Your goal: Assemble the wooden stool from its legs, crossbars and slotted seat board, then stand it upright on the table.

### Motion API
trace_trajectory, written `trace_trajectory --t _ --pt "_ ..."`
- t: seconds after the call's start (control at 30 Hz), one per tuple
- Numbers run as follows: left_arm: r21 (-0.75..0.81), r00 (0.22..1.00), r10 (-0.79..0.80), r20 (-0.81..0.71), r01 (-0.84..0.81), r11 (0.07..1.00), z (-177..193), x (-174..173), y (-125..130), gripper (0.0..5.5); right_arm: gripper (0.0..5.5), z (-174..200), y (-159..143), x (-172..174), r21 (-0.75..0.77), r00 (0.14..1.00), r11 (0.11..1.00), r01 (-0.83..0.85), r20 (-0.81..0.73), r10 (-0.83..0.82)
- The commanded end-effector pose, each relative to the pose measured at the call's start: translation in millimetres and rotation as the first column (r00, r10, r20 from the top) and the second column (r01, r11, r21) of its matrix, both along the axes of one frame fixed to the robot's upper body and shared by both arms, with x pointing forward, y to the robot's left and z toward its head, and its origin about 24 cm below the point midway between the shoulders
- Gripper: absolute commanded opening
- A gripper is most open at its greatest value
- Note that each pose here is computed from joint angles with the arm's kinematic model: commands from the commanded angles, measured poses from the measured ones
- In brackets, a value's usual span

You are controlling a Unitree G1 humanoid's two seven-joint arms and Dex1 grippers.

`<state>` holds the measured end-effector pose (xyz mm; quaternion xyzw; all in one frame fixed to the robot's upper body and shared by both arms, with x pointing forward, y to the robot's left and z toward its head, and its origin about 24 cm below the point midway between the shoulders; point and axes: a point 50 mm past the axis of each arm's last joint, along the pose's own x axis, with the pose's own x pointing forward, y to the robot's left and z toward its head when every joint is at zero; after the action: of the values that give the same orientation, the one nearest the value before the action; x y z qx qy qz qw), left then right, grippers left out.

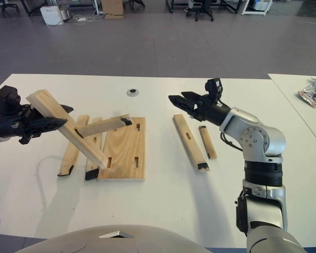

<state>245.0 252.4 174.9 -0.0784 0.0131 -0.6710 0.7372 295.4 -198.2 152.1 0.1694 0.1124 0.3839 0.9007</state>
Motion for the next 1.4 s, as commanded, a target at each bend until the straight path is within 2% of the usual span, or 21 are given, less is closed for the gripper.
trace_trajectory --t 0.03,0.67,1.0,1.07,1.17,1.3,1.4 --pt "0.075 0.997 -0.019 0.076 0.013 0.997 -1 3 -4 2.06 4.05 7 0 3 -0.007 1.000 1.000 0.004 0.030 -0.004" --pt "0.077 0.990 -0.044 0.133 0.034 0.996 -7 2 -19 2.06 4.05 1 3 1 0.005 1.000 1.000 0.002 0.015 -0.002" --pt "0.162 0.988 -0.080 0.135 0.058 0.985 -19 6 -28 2.06 4.05 -2 7 -1 0.015 1.000 1.000 -0.010 0.008 0.010" --pt "0.206 0.985 -0.118 0.128 0.090 0.974 -27 -2 -32 2.06 4.05 -3 7 -3 0.017 1.000 1.000 -0.010 0.006 0.010" --pt "0.215 0.989 -0.143 0.031 0.133 0.967 -56 -18 -41 2.06 4.05 -4 9 -5 0.022 1.000 1.000 -0.006 0.002 0.006" --pt "0.241 0.988 -0.016 -0.156 0.054 0.969 -108 -48 -42 2.06 4.05 -3 10 -6 0.025 1.000 1.000 -0.006 0.004 0.006" --pt "0.285 0.973 0.093 -0.211 -0.030 0.958 -120 -52 -41 2.06 4.05 -4 10 -6 0.025 1.000 1.000 -0.004 0.003 0.004"
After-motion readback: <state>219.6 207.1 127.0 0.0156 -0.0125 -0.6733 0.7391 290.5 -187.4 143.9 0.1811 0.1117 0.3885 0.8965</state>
